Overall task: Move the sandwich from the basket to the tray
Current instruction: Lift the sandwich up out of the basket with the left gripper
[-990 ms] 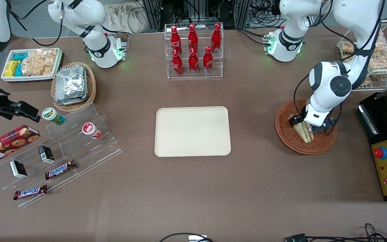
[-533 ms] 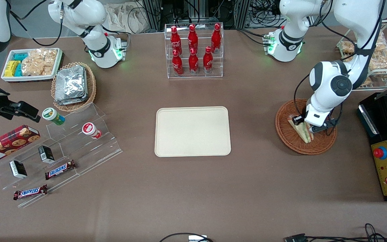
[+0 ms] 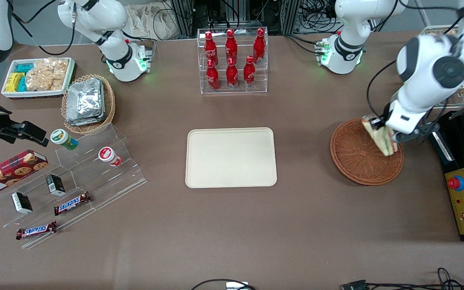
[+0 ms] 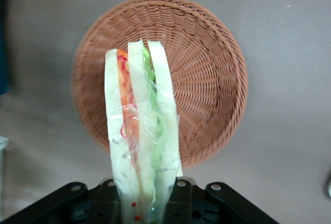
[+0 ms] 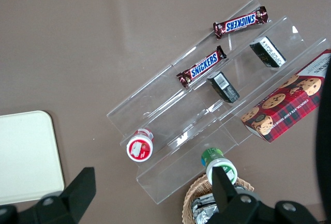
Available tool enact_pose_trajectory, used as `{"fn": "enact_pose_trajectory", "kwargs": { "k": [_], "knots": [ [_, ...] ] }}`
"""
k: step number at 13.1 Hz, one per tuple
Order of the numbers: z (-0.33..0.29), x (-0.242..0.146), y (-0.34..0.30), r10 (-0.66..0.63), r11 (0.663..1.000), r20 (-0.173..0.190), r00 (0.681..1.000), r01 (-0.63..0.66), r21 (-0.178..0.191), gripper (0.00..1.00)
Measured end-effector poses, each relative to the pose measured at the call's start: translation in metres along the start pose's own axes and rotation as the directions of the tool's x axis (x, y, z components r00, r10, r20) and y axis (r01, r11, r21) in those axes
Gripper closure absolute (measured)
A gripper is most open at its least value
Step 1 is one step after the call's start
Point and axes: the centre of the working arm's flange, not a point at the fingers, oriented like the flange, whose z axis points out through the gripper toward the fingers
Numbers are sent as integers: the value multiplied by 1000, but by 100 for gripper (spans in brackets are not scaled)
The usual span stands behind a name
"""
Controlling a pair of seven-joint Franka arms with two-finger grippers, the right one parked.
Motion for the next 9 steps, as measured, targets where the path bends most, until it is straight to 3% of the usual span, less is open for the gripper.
{"fn": "enact_pose_trajectory", "kwargs": {
  "k": [3, 5, 7, 9],
  "knots": [
    [-85, 0, 9, 58, 998, 10, 998, -58, 6, 76],
    [-115, -4, 36, 115, 993, -9, 993, -115, 0, 76],
    [-135, -19, 93, 209, 977, -25, 978, -210, -24, 74],
    [-140, -39, 163, 222, 974, -9, 975, -222, -36, 75]
  ]
}}
